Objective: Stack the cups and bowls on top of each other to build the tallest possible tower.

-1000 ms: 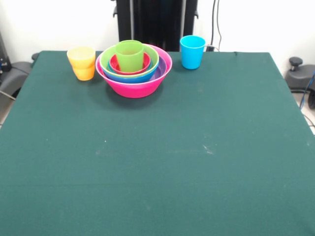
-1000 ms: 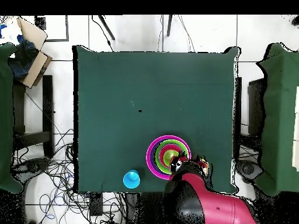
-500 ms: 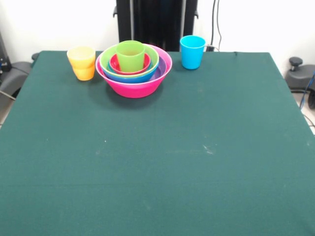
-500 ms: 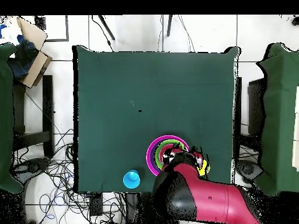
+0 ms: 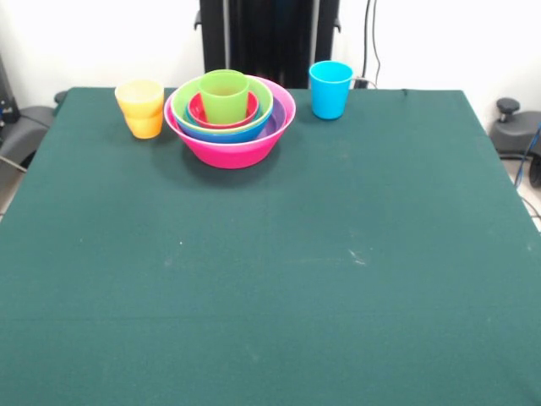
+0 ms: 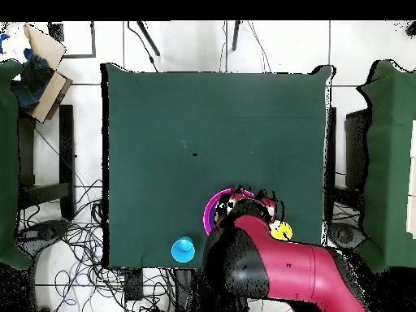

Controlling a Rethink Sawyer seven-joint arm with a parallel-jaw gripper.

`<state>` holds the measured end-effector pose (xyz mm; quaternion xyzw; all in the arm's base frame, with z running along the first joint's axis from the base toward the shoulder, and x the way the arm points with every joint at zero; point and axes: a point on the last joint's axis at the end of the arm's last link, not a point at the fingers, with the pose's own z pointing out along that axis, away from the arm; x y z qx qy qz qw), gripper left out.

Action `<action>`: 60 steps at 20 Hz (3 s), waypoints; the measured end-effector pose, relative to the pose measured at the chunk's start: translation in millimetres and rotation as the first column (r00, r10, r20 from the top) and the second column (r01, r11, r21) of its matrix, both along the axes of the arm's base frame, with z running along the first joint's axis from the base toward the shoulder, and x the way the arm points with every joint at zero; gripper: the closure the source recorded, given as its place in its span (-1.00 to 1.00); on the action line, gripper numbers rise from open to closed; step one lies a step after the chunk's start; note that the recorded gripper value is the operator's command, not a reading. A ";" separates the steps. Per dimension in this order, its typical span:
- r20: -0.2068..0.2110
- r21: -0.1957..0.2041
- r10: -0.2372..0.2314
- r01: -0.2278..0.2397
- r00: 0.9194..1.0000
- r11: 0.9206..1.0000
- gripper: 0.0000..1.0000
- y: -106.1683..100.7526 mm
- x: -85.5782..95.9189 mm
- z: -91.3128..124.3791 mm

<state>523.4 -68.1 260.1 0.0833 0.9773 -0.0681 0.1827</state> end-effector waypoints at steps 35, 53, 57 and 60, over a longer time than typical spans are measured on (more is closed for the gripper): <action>-0.003 0.085 0.216 -0.215 0.976 0.973 -1.00 160.4 123.8 68.9; 0.223 0.115 0.157 -0.186 0.962 0.976 -1.00 104.5 186.1 -90.9; 0.214 0.102 0.145 -0.170 0.966 0.980 -1.00 94.2 183.1 -93.4; 0.211 0.096 0.141 -0.164 0.967 0.982 -1.00 90.8 181.7 -93.7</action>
